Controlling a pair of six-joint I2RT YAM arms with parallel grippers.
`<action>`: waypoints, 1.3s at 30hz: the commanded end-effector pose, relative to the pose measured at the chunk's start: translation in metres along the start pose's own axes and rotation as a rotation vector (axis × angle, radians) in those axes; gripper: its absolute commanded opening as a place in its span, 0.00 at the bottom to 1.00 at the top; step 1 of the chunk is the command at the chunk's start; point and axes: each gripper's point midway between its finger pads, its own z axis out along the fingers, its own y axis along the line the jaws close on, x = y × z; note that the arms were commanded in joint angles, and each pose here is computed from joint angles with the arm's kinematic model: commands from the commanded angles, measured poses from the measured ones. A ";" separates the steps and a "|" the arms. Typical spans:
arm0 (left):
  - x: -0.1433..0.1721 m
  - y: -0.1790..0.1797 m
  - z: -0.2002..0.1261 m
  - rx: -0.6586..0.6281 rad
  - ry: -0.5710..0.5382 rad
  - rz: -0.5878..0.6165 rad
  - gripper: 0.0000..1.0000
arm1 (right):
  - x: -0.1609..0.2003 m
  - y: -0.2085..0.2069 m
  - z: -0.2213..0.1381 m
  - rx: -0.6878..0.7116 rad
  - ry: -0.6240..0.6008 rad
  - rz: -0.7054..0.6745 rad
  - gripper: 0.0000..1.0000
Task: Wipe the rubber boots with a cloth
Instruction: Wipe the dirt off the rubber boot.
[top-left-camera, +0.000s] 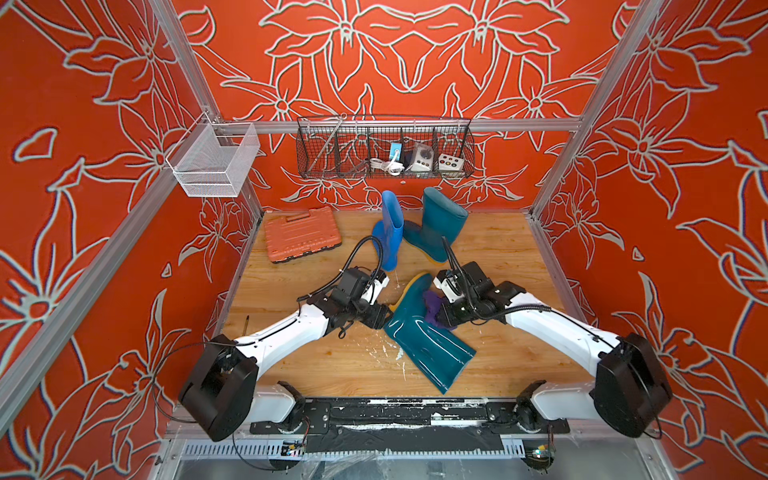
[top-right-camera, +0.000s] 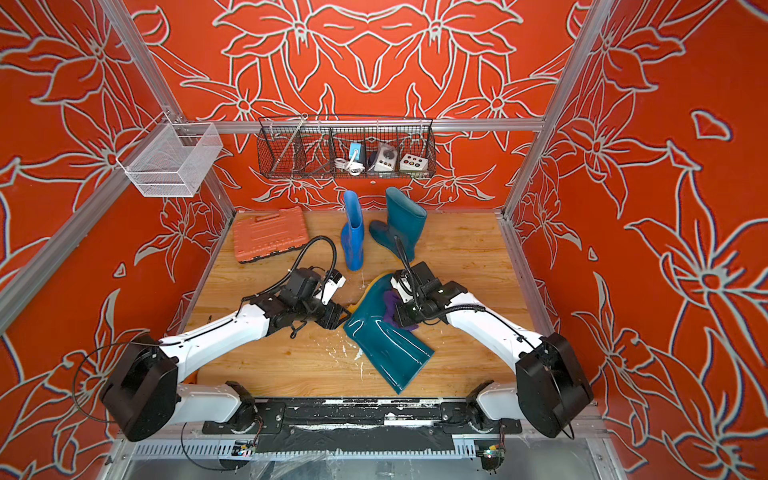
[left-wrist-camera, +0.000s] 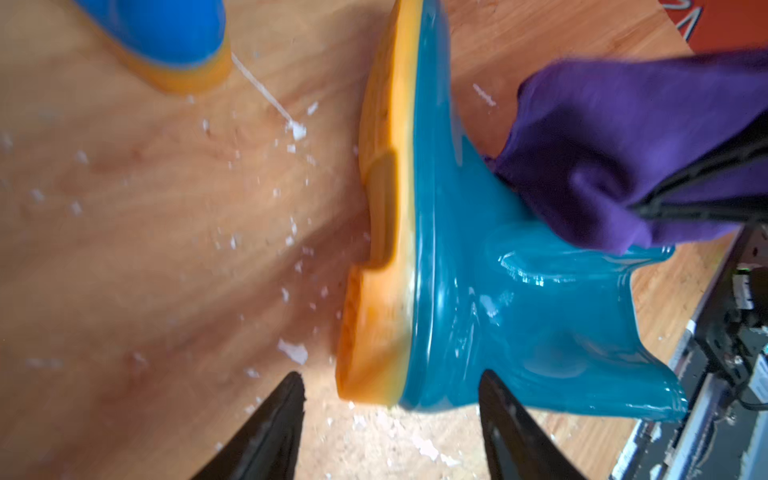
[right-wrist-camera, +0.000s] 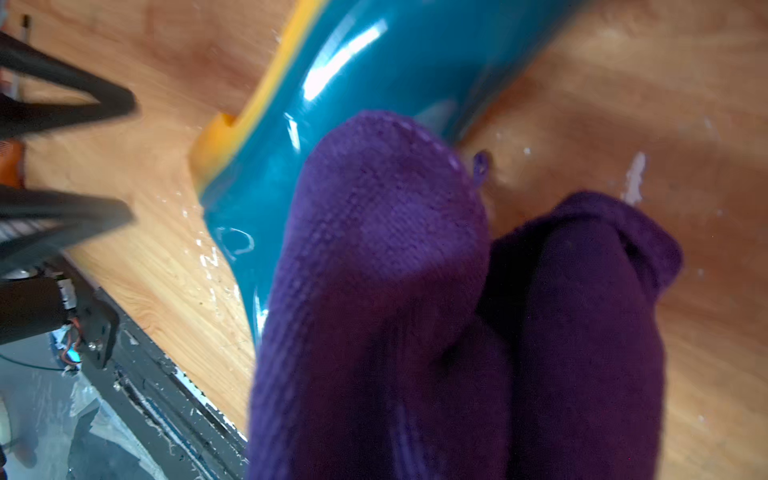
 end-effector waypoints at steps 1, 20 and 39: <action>-0.007 -0.006 0.006 0.072 -0.103 -0.066 0.65 | -0.016 0.021 -0.006 -0.051 0.002 -0.108 0.00; 0.012 -0.008 0.044 0.158 -0.048 -0.090 0.39 | -0.048 0.097 0.057 -0.329 0.048 -0.164 0.00; 0.001 -0.028 0.000 0.190 -0.077 -0.025 0.00 | -0.103 0.030 0.037 -0.270 -0.044 0.033 0.00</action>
